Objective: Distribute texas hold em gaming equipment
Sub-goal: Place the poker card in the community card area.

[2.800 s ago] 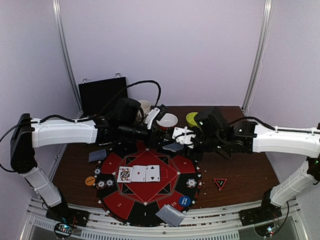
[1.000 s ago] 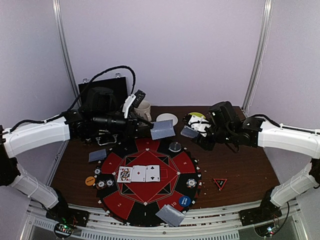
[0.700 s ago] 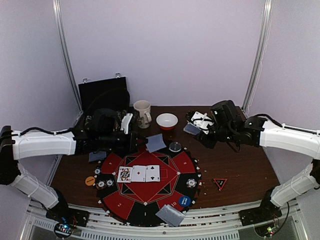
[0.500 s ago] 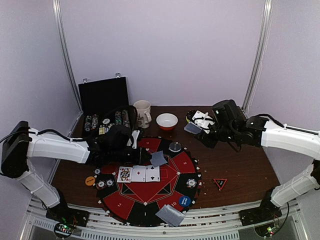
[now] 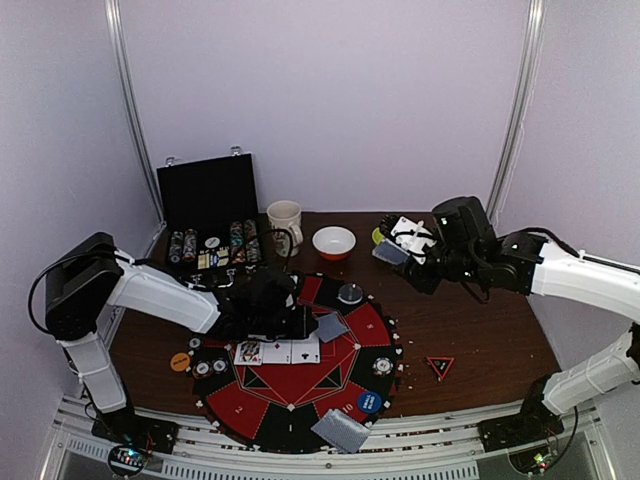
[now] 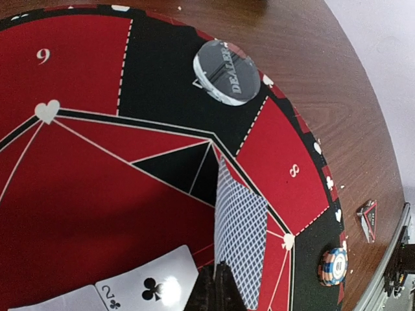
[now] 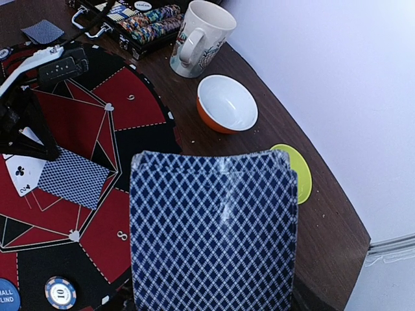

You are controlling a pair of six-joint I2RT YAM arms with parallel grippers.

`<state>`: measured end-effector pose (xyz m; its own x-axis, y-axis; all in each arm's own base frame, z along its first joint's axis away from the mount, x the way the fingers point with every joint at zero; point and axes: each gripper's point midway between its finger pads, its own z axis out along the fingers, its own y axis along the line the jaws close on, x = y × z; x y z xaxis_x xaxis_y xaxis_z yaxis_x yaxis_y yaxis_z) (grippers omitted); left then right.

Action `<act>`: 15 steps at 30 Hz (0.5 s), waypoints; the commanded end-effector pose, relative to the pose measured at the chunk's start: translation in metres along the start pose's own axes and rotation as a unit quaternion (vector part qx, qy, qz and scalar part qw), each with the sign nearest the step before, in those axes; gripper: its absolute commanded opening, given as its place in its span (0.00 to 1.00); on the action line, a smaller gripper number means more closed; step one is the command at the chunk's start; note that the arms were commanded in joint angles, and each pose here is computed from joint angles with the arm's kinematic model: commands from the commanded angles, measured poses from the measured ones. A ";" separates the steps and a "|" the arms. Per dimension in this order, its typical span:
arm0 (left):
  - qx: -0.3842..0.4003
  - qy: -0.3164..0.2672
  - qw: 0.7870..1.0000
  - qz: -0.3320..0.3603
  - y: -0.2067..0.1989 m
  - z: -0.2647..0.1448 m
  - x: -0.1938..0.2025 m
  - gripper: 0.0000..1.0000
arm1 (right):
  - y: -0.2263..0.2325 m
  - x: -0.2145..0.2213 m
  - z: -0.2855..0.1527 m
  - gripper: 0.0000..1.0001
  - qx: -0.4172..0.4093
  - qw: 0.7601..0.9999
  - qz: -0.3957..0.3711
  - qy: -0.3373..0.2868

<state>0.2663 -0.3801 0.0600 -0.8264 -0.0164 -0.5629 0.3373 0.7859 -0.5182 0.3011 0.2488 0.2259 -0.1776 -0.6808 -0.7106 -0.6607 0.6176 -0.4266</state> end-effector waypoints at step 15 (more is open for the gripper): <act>0.135 0.173 0.968 0.122 -0.059 -0.018 0.052 0.30 | -0.003 -0.004 -0.007 0.56 0.001 1.000 -0.003 -0.007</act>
<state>0.2165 -0.3988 0.0546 -0.8423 0.2726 -0.4650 0.5112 0.6775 -0.5289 0.3001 0.2478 0.2248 -0.1784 -0.6871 -0.7044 -0.6636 0.6125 -0.4294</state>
